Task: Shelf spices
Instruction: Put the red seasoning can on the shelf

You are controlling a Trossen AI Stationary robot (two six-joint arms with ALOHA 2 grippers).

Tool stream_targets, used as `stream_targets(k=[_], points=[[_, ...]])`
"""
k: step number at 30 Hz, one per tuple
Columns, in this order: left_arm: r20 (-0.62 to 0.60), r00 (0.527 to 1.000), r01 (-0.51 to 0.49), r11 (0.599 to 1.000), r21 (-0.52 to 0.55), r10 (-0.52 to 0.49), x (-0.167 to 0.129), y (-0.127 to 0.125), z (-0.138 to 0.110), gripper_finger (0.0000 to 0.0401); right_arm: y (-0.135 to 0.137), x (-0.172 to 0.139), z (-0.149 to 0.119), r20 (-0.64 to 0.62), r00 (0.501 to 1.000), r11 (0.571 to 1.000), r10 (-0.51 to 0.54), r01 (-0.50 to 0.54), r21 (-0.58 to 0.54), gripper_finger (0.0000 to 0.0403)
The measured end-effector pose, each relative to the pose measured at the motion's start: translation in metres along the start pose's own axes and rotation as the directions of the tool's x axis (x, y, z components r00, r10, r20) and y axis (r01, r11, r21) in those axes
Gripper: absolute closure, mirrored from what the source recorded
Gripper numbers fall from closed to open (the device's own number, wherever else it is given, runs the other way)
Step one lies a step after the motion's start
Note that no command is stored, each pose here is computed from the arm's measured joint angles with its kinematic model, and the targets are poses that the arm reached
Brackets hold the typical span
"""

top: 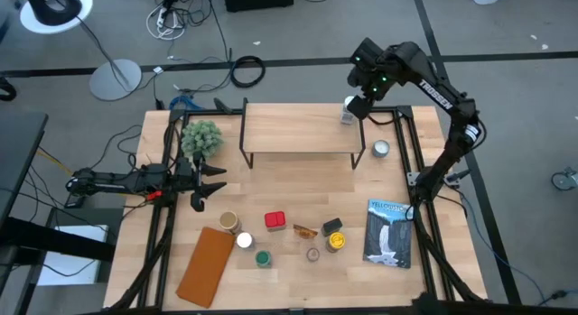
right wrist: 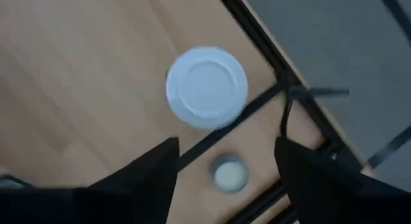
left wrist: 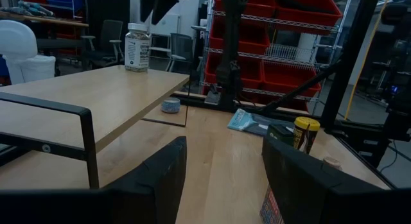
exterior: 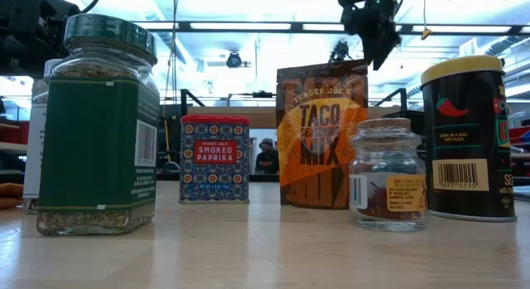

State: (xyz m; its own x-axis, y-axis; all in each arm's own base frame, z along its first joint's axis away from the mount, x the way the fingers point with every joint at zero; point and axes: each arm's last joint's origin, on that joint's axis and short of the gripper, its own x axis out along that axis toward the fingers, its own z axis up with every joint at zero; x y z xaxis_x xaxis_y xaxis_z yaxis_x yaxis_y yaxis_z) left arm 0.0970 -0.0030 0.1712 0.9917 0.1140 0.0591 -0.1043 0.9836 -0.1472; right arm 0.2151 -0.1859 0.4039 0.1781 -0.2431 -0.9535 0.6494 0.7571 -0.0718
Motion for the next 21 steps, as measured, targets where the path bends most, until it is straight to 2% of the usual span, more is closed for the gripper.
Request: stream_targets(k=[3, 10, 16, 21], points=[[0.0, 1.0, 0.0, 1.0, 0.0, 0.0, 0.0, 0.0, 0.0, 0.0192, 0.006, -0.009, -0.005, 0.027, 0.999, 0.997, 0.017, -0.019, 0.079, 0.0177], [0.0, 1.0, 0.0, 1.0, 0.0, 0.0, 0.0, 0.0, 0.0, 0.0192, 0.038, -0.033, -0.022, 0.095, 0.993, 0.981, 0.069, -0.085, 0.175, 0.0221], [0.0, 1.0, 0.0, 1.0, 0.0, 0.0, 0.0, 0.0, 0.0, 0.0192, 0.089, -0.047, -0.035, 0.152, 0.979, 0.982, 0.139, -0.156, 0.105, 0.0231], [0.0, 1.0, 0.0, 1.0, 0.0, 0.0, 0.0, 0.0, 0.0, 0.0192, 0.138, -0.057, -0.052, 0.252, 0.962, 0.993, 0.106, -0.115, 0.02, 0.0231]])
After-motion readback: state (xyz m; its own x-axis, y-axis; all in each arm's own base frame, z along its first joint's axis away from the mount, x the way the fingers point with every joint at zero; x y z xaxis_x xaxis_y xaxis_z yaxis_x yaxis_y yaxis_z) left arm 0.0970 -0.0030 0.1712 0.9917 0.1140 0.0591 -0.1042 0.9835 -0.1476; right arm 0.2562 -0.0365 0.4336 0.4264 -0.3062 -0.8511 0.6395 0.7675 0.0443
